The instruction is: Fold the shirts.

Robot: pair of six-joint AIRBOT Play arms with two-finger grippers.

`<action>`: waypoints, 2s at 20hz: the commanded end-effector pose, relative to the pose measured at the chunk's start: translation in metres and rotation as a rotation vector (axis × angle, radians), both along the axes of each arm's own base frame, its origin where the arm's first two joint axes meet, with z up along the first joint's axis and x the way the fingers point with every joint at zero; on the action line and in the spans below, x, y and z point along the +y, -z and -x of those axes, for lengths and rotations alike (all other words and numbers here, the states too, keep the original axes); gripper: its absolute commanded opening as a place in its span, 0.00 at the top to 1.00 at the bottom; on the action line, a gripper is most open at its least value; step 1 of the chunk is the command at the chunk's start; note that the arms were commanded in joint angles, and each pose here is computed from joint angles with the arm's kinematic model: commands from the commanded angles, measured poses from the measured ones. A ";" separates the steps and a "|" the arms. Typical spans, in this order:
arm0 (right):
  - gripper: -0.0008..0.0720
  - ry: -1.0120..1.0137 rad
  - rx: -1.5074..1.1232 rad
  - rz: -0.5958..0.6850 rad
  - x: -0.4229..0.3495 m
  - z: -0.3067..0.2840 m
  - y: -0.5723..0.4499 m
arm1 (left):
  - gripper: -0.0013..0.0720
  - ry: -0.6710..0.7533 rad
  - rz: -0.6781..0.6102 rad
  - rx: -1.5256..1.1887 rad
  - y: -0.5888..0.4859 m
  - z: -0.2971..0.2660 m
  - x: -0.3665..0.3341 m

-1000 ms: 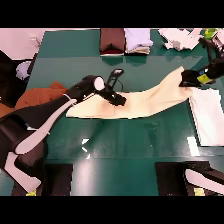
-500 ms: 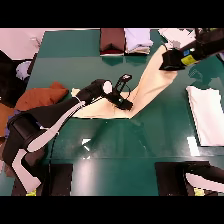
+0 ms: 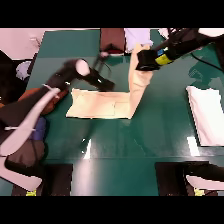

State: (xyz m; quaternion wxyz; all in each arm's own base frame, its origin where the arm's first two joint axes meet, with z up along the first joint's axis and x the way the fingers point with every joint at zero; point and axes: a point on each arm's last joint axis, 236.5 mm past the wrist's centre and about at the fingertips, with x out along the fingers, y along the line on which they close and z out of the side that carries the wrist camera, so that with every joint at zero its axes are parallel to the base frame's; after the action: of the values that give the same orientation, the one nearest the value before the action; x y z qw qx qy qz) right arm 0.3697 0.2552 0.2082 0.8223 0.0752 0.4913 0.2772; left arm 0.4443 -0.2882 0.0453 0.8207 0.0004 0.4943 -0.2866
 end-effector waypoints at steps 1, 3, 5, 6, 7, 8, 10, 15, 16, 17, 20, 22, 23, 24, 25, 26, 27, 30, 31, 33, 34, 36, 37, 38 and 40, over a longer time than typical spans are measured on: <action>0.96 -0.034 -0.046 -0.179 0.061 -0.004 -0.006 | 0.95 -0.144 -0.101 -0.147 -0.070 -0.022 0.109; 0.96 -0.081 -0.018 -0.213 0.100 -0.002 0.011 | 0.95 -0.233 -0.111 -0.219 -0.109 -0.022 0.156; 0.96 -0.151 0.002 -0.220 0.146 0.000 0.038 | 0.95 -0.299 -0.103 -0.276 -0.141 -0.017 0.188; 0.96 -0.195 0.007 -0.228 0.172 0.002 0.053 | 0.95 -0.318 -0.100 -0.299 -0.152 -0.014 0.197; 0.95 -0.237 0.010 -0.242 0.197 0.005 0.065 | 0.95 -0.332 -0.099 -0.315 -0.162 -0.010 0.204; 0.78 -0.277 0.006 -0.259 0.220 0.008 0.075 | 0.95 -0.335 -0.115 -0.327 -0.166 -0.006 0.208; 0.54 -0.341 0.019 -0.291 0.254 0.015 0.088 | 0.95 -0.331 -0.125 -0.311 -0.166 0.000 0.209; 0.54 -0.284 -0.035 -0.095 0.183 -0.013 0.093 | 0.95 -0.317 -0.142 -0.253 -0.156 0.011 0.209; 0.54 -0.231 -0.011 -0.025 0.148 -0.020 0.103 | 0.95 -0.315 -0.138 -0.248 -0.155 0.012 0.208; 0.54 -0.172 0.033 0.043 0.113 -0.023 0.114 | 0.95 -0.310 -0.128 -0.242 -0.155 0.013 0.205; 0.53 0.039 0.216 0.225 0.007 -0.021 0.159 | 0.95 -0.297 -0.075 -0.235 -0.158 0.014 0.193; 0.28 0.096 0.346 0.229 -0.025 -0.007 0.186 | 0.95 -0.280 -0.068 -0.247 -0.159 0.012 0.190; 0.20 0.111 0.397 0.224 -0.033 -0.001 0.197 | 0.95 -0.276 -0.072 -0.248 -0.159 0.012 0.190; 0.18 0.125 0.436 0.217 -0.037 0.004 0.210 | 0.95 -0.275 -0.071 -0.243 -0.157 0.012 0.190; 0.18 0.149 0.456 0.214 -0.038 0.007 0.220 | 0.95 -0.274 -0.072 -0.238 -0.155 0.011 0.189; 0.18 0.190 0.464 0.203 -0.039 0.006 0.231 | 0.95 -0.272 -0.073 -0.232 -0.154 0.012 0.189; 0.18 0.232 0.475 0.189 -0.038 0.006 0.238 | 0.95 -0.271 -0.071 -0.228 -0.153 0.012 0.189; 0.18 0.273 0.500 0.183 -0.027 0.005 0.256 | 0.95 -0.259 -0.077 -0.219 -0.149 0.013 0.188; 0.18 0.262 0.512 0.193 -0.021 0.005 0.262 | 0.95 -0.249 -0.074 -0.214 -0.149 0.014 0.186; 0.18 0.234 0.528 0.211 -0.006 0.002 0.274 | 0.95 -0.243 -0.077 -0.198 -0.146 0.018 0.186; 0.18 0.222 0.531 0.210 0.002 0.000 0.278 | 0.95 -0.238 -0.082 -0.190 -0.145 0.019 0.186; 0.18 0.202 0.553 0.194 0.020 0.000 0.287 | 0.95 -0.229 -0.090 -0.173 -0.142 0.023 0.186; 0.18 0.197 0.566 0.187 0.026 0.000 0.291 | 0.95 -0.226 -0.092 -0.163 -0.140 0.025 0.186; 0.20 0.194 0.574 0.192 0.029 -0.001 0.295 | 0.95 -0.224 -0.093 -0.158 -0.140 0.026 0.186; 0.52 0.185 0.553 0.197 0.031 -0.006 0.296 | 0.95 -0.223 -0.088 -0.157 -0.140 0.027 0.184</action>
State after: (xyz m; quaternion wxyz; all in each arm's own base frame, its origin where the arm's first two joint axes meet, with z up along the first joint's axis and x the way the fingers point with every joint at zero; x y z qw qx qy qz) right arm 0.3719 0.2776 -0.0790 0.6831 0.1175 0.7112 0.1175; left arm 0.4209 -0.1027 0.1876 0.8867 0.0042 0.4310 -0.1672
